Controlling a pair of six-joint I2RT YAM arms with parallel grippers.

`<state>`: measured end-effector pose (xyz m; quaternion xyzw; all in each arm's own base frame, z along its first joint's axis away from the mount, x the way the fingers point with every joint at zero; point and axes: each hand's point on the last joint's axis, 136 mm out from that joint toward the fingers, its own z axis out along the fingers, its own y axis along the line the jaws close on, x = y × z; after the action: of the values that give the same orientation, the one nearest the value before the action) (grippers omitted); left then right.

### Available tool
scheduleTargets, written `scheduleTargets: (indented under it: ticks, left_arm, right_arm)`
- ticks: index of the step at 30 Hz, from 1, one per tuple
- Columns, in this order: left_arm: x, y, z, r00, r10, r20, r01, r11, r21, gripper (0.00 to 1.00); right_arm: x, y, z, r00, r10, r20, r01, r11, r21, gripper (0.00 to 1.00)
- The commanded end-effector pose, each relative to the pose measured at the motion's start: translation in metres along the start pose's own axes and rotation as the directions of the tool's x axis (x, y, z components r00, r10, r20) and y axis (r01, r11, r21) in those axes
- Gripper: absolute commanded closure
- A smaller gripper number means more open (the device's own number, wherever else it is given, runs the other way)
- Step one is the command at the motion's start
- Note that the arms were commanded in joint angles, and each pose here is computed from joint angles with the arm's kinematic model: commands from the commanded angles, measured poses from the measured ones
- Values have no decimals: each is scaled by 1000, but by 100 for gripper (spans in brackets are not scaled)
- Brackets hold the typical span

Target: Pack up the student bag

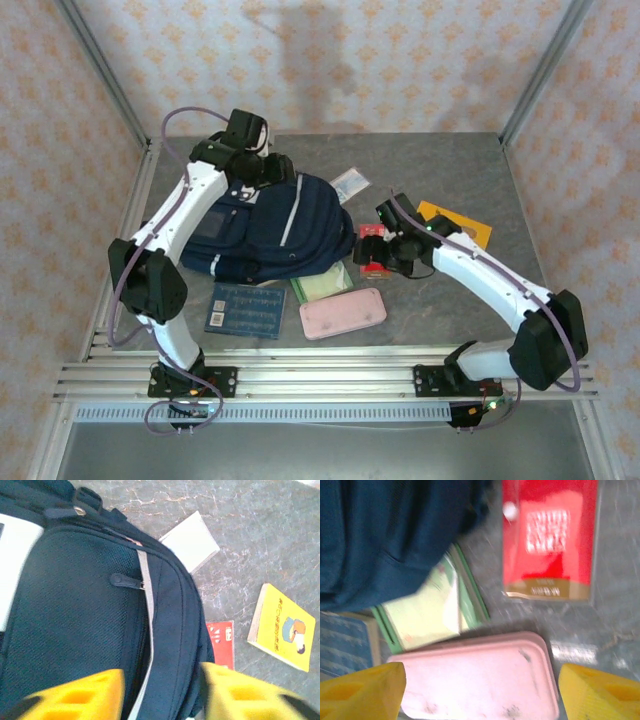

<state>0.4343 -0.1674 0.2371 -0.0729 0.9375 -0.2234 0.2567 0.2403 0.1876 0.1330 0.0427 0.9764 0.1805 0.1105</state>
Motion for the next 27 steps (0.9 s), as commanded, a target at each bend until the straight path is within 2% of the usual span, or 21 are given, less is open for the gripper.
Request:
scheduleTargets:
  ticks: [1, 3, 6, 8, 10, 14, 18, 21, 24, 27]
  left_arm:
    - [13, -5, -26, 996, 78, 42, -76, 996, -43, 43]
    - [33, -9, -28, 990, 141, 15, -140, 987, -77, 40]
    - [68, -16, -28, 977, 213, -18, -214, 973, -85, 40]
    - [99, -23, -27, 969, 244, -47, -247, 967, -61, 40]
    - [133, -27, -24, 957, 270, -101, -275, 961, -35, 40]
    - [199, -29, -16, 945, 244, -217, -240, 970, 46, 40]
    - [253, -21, -7, 924, 225, -309, -213, 974, 74, 42]
    - [274, -11, 0, 910, 235, -340, -230, 972, 56, 42]
    - [276, -2, 8, 904, 261, -340, -270, 963, 21, 42]
    - [284, 0, 17, 887, 249, -389, -267, 964, 8, 41]
  right_arm:
    - [34, -17, 0, 993, 25, -117, -21, 999, 34, 19]
    - [47, -15, 0, 987, 29, -160, -30, 1000, -1, 19]
    - [69, -9, 2, 975, 10, -222, -22, 998, -50, 27]
    - [83, -12, 6, 970, 3, -243, -13, 999, -37, 32]
    - [90, -20, 10, 968, 19, -250, -21, 1000, -7, 32]
    - [85, -32, 17, 977, 27, -214, -18, 999, 43, 24]
    - [76, -31, 23, 980, 20, -198, -11, 999, 49, 16]
    - [77, -28, 26, 975, 46, -219, -40, 999, 33, 14]
    - [88, -26, 31, 961, 127, -245, -132, 991, -6, 12]
    - [96, -21, 35, 951, 165, -262, -189, 980, -68, 10]
